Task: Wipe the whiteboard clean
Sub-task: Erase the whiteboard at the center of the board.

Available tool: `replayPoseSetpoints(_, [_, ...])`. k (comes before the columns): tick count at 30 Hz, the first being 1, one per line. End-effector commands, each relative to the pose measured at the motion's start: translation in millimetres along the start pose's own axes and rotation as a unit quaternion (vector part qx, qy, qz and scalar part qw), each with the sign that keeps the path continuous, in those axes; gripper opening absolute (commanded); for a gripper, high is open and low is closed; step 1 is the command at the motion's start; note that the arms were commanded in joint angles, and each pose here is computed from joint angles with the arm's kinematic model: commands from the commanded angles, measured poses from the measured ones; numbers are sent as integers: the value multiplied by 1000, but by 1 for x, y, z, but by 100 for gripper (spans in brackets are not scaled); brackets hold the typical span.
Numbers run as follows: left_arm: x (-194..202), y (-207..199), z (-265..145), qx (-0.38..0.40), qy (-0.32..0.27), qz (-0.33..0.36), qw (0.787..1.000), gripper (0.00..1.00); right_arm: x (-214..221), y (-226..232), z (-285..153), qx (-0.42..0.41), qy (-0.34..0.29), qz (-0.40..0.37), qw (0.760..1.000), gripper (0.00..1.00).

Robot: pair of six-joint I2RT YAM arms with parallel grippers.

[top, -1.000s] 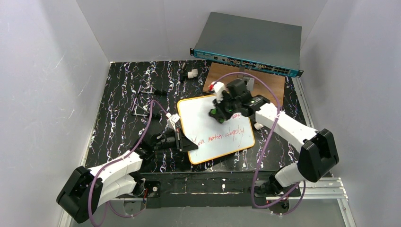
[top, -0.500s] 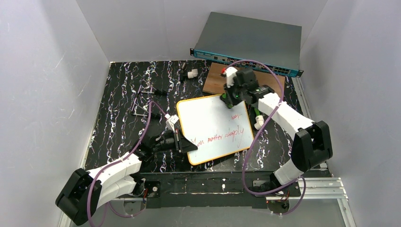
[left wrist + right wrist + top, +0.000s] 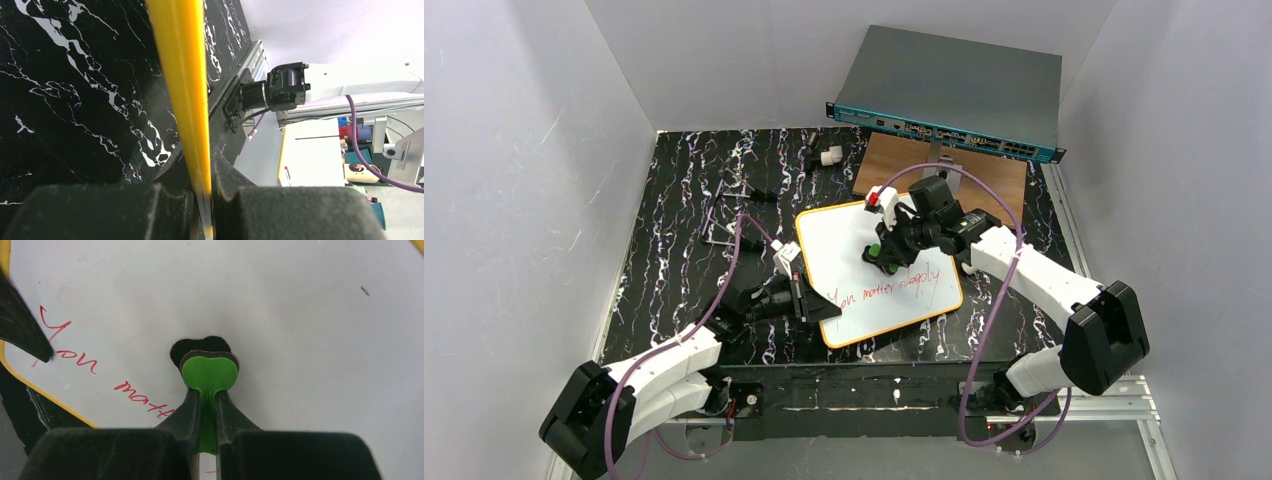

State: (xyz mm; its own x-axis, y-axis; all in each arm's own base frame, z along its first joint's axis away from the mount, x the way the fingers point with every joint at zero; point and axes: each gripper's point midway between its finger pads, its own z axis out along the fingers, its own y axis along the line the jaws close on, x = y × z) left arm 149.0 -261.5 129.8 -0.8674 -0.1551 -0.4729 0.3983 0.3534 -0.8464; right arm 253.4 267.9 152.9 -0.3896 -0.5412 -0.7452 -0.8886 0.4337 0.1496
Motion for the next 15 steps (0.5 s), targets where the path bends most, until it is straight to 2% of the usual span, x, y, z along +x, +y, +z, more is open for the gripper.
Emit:
replayPoseSetpoints(1, [-34,-56,-8,96,-66,110,987,0,-1,-19,-12,40,4,-41,998,1])
replayPoseSetpoints(7, [-32,-55,-11,94,-68,110,987,0,36,-70,-42,110,38,-30,993,1])
replayPoseSetpoints(10, [-32,-57,-12,94,-70,109,987,0,55,-78,-46,130,67,-40,988,1])
replayPoseSetpoints(12, [-34,-58,-12,97,-73,109,987,0,62,-62,-40,89,73,-34,993,1])
replayPoseSetpoints(15, [-34,-60,-12,100,-74,107,987,0,66,-26,-31,17,78,-71,994,1])
